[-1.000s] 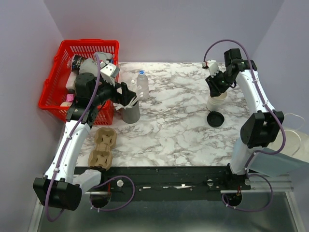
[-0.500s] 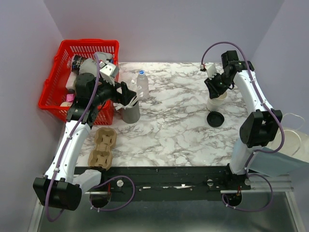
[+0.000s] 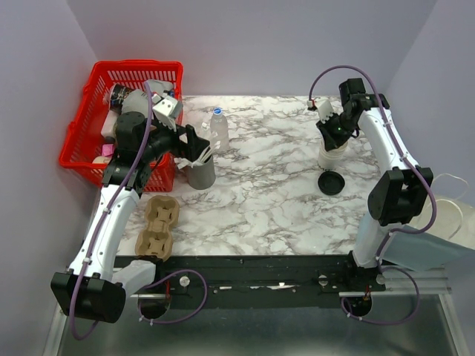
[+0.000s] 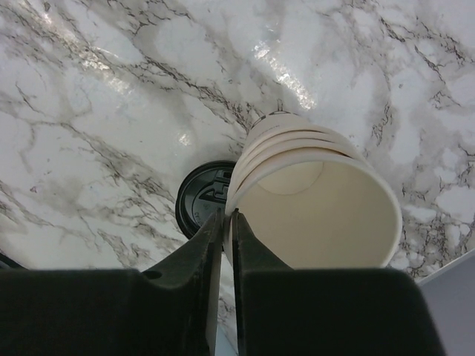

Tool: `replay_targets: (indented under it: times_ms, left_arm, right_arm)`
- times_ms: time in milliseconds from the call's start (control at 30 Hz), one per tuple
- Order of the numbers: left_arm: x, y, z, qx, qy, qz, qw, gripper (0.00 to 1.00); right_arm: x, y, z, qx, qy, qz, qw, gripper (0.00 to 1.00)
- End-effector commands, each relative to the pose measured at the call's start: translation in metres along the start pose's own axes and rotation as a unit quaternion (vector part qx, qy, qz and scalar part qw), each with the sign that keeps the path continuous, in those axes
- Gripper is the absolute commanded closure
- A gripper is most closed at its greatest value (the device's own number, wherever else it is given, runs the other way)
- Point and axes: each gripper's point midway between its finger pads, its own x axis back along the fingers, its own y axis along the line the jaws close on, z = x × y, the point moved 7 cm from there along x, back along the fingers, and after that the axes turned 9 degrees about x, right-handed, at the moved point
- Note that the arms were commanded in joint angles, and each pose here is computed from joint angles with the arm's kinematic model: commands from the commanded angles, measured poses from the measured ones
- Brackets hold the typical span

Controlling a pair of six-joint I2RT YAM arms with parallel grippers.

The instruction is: Pack the takeout coffee

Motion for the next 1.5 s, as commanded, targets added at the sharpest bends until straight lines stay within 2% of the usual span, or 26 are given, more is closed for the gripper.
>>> replay_targets:
  times_ms: [0, 133, 433, 600, 700, 800, 967, 1033, 1067, 1100, 1133, 1167, 1233, 1267, 1333, 1467]
  left_arm:
    - [0.002, -0.007, -0.004, -0.001, -0.011, 0.017, 1.0, 0.01]
    - [0.0, -0.007, -0.005, -0.002, -0.009, 0.021, 1.0, 0.01]
    - [-0.005, -0.02, -0.012, -0.008, -0.005, 0.053, 0.999, 0.01]
    - [-0.025, -0.046, -0.023, 0.006, -0.007, 0.081, 0.997, 0.01]
    - [-0.047, -0.063, -0.026, 0.022, -0.002, 0.094, 0.995, 0.01]
    - [-0.074, -0.082, -0.029, 0.073, -0.001, 0.108, 0.992, 0.01]
    - [-0.137, -0.102, -0.025, 0.078, 0.026, 0.088, 0.993, 0.01]
    - [-0.155, -0.109, -0.035, 0.105, 0.007, 0.094, 0.99, 0.01]
    - [-0.173, -0.105, -0.025, 0.156, 0.017, 0.079, 0.984, 0.01]
    - [-0.181, -0.108, -0.024, 0.177, 0.016, 0.082, 0.981, 0.01]
    - [-0.19, -0.114, -0.023, 0.19, 0.011, 0.095, 0.977, 0.01]
    - [-0.208, -0.115, -0.005, 0.207, 0.036, 0.103, 0.972, 0.01]
    - [-0.223, -0.13, -0.001, 0.224, 0.045, 0.13, 0.965, 0.02]
    - [-0.238, -0.129, 0.015, 0.232, 0.065, 0.13, 0.962, 0.02]
    - [-0.25, -0.138, 0.017, 0.253, 0.066, 0.151, 0.953, 0.02]
    - [-0.28, -0.145, 0.05, 0.301, 0.09, 0.182, 0.932, 0.02]
  right_arm:
    - [0.009, -0.002, -0.002, 0.001, 0.008, 0.016, 1.0, 0.91]
    - [0.023, -0.005, -0.006, 0.005, 0.003, 0.038, 0.999, 0.99]
    - [0.045, -0.014, -0.012, 0.039, -0.01, 0.111, 0.993, 0.99]
    - [0.053, -0.013, -0.015, 0.046, -0.033, 0.133, 0.989, 0.99]
    - [0.053, -0.014, -0.017, 0.053, -0.022, 0.147, 0.987, 1.0]
    - [0.054, -0.02, -0.019, 0.052, -0.026, 0.169, 0.984, 0.99]
    - [0.047, -0.017, -0.019, 0.038, -0.022, 0.148, 0.988, 0.99]
    - [0.047, -0.017, -0.019, 0.035, -0.023, 0.153, 0.987, 0.99]
    - [0.048, -0.019, -0.018, 0.032, -0.021, 0.161, 0.986, 0.99]
    - [0.049, -0.02, -0.018, 0.03, -0.017, 0.169, 0.985, 0.99]
    - [0.049, -0.021, -0.017, 0.028, -0.013, 0.173, 0.984, 0.99]
    - [0.05, -0.023, -0.018, 0.027, -0.011, 0.176, 0.984, 1.0]
    - [0.054, -0.023, -0.019, 0.024, -0.006, 0.173, 0.985, 0.99]
    - [0.058, -0.027, -0.023, 0.022, -0.009, 0.178, 0.984, 1.0]
    - [0.06, -0.025, -0.023, 0.015, -0.007, 0.169, 0.985, 0.99]
    - [0.055, -0.026, -0.025, 0.007, -0.004, 0.165, 0.986, 0.99]
